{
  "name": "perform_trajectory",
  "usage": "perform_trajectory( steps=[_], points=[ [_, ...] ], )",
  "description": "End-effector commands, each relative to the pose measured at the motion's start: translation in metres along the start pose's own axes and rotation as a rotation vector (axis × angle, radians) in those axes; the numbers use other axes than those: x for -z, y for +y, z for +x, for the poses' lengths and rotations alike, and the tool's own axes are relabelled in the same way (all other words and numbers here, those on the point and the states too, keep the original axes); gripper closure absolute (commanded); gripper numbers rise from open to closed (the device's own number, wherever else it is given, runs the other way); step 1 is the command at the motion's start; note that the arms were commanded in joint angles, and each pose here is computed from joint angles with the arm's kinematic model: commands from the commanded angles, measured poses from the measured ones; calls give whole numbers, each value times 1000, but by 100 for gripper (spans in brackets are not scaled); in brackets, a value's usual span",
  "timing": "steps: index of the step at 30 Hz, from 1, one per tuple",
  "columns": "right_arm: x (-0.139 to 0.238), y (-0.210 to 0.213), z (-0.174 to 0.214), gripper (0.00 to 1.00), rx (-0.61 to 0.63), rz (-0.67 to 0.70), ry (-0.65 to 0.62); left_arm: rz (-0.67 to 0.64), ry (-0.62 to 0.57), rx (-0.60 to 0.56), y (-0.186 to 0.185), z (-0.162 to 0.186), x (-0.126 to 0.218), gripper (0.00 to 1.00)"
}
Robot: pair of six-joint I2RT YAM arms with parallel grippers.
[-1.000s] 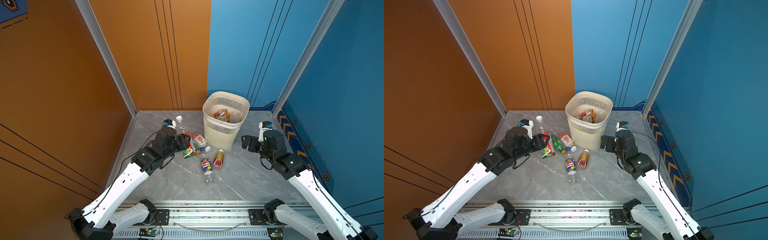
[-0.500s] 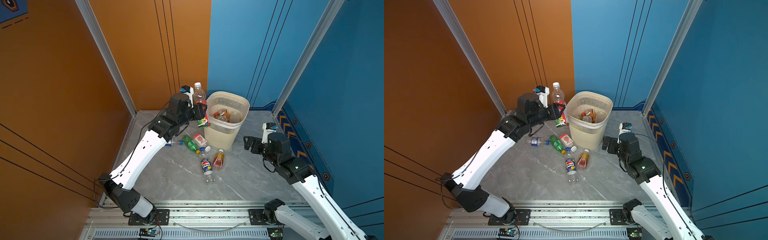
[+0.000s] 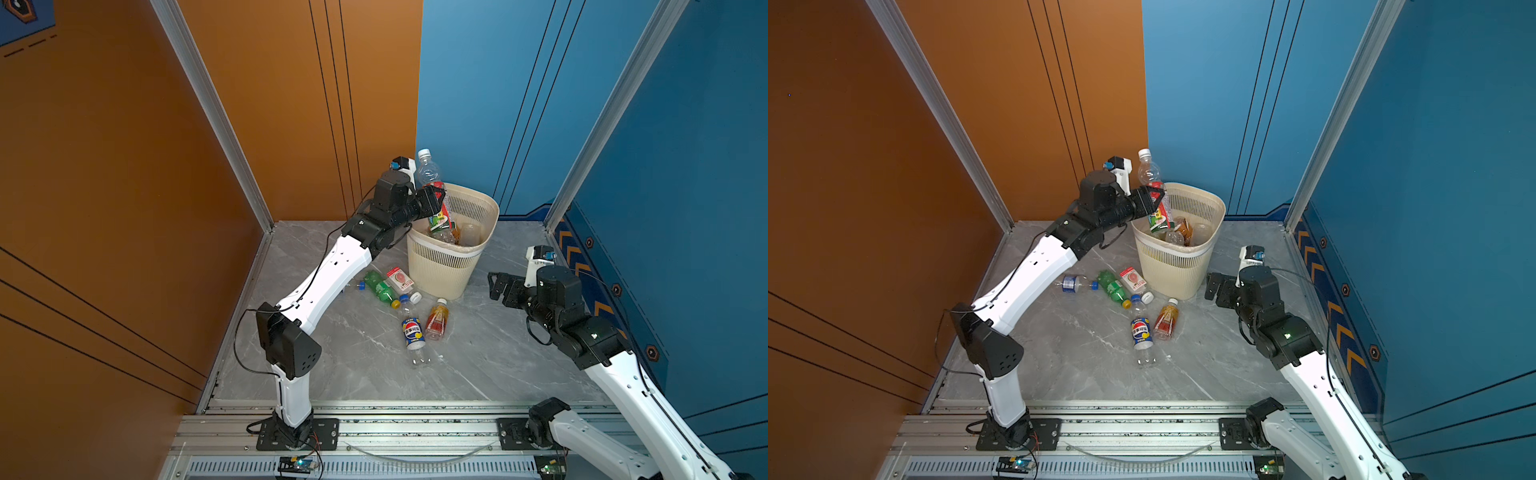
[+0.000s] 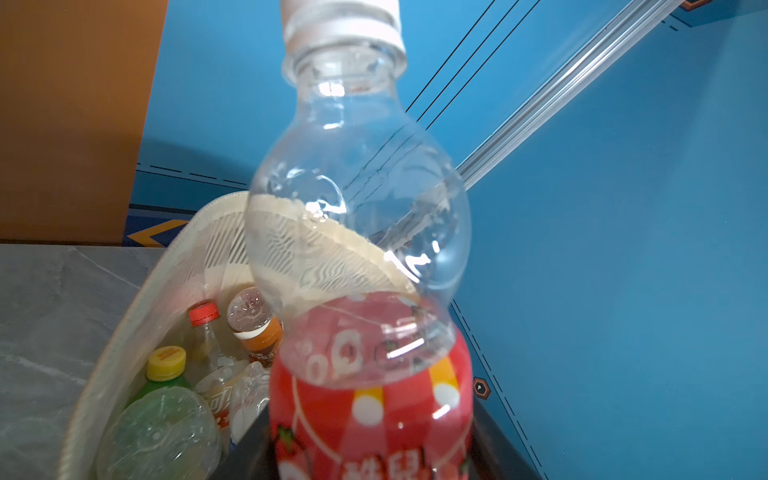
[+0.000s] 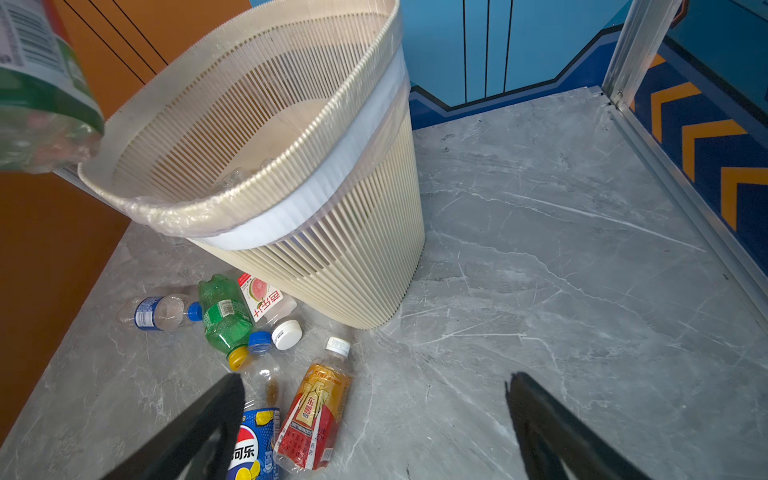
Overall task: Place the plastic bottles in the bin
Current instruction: 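Lift the Qoo bottle with the left gripper and carry it over the bin, then open the left gripper to drop the Qoo bottle into the bin, then withdraw the left arm while the right gripper reaches the yellow-label Dongpeng bottle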
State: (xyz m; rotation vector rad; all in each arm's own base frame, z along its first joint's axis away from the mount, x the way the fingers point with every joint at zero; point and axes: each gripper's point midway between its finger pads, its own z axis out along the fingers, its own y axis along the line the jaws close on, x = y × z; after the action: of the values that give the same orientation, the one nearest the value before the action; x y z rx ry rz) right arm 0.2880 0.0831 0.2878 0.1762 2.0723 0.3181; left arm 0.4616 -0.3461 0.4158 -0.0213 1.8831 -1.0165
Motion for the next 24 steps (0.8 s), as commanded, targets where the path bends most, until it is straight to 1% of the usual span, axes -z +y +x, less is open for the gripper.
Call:
perform_trajectory(
  steps=[1,7,14,15,16,17,19,20,24],
  points=[
    [3,-4,7,0,-8,2,20,75,-38,41,-22,-7,-7,46],
    [4,-7,6,0,-8,9,20,52,0,67,-11,13,-29,46],
    [4,-11,6,0,-10,15,22,54,31,88,-8,26,-48,45],
    [4,-11,7,0,-12,15,22,54,39,90,-8,28,-50,44],
    [4,-12,6,0,-13,14,22,55,46,91,-8,29,-51,39],
    [5,-12,6,0,-15,15,19,51,51,91,-7,30,-51,31],
    [5,-13,6,1,-17,16,19,44,53,80,-8,29,-48,8],
    [5,-14,6,0,-17,18,17,41,52,75,-9,28,-46,2],
    [5,-16,5,0,-27,24,19,46,31,47,-17,15,-31,2]
  ],
)
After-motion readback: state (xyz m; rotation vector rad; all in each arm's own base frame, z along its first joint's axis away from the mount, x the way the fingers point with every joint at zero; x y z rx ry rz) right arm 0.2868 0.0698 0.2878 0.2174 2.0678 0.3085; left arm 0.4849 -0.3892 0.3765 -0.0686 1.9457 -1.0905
